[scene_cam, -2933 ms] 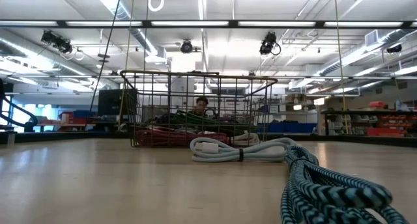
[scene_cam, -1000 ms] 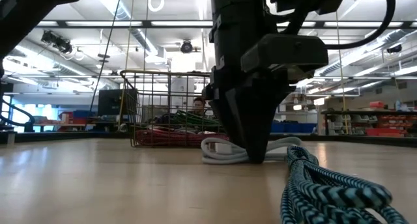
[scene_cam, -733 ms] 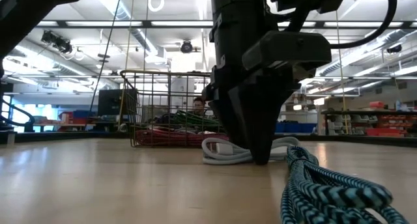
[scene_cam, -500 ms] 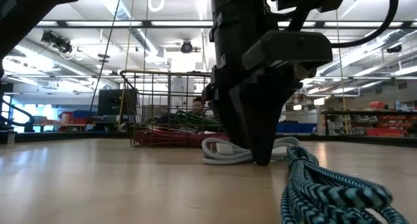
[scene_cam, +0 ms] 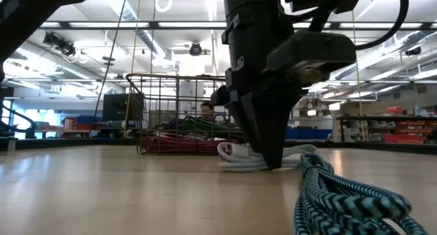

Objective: Pick and place USB-C Cables
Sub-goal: Put the light blue charger cable into the gold wire basket

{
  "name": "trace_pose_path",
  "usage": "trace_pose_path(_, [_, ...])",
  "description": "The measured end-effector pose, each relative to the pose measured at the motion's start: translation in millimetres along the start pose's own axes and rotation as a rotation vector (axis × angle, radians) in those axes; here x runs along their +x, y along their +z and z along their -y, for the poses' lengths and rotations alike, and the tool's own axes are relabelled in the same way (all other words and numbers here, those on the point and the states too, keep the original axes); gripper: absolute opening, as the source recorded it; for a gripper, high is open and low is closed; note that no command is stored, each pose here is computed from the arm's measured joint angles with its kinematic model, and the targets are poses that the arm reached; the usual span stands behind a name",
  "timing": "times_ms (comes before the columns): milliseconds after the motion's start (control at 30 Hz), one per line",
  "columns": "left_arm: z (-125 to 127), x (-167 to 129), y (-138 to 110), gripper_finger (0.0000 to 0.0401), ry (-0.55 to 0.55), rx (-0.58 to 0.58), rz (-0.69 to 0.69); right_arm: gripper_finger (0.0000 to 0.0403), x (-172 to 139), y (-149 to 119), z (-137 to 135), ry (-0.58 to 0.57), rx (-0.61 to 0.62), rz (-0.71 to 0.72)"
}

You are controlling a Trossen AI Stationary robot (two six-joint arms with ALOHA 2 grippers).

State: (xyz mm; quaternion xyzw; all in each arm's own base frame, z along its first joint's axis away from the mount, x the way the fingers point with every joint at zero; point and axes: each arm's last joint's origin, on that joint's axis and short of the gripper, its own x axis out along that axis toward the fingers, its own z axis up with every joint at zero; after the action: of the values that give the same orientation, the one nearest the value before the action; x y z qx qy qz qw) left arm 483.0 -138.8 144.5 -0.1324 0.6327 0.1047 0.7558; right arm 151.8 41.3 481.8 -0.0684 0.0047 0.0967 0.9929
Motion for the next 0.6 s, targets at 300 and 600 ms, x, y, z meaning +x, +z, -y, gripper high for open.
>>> trace_pose_path(300, [8.1,-32.8,12.9,0.0033,-0.022,-0.028,0.086,0.0,0.0,-0.4,0.9,-0.031,0.0,-0.006])
trace_pose_path(600, [16.4,-130.8,-0.1,0.0033,-0.034,-0.087,0.356,0.0,-0.2,-2.9,0.6,-0.027,-0.003,-0.032])
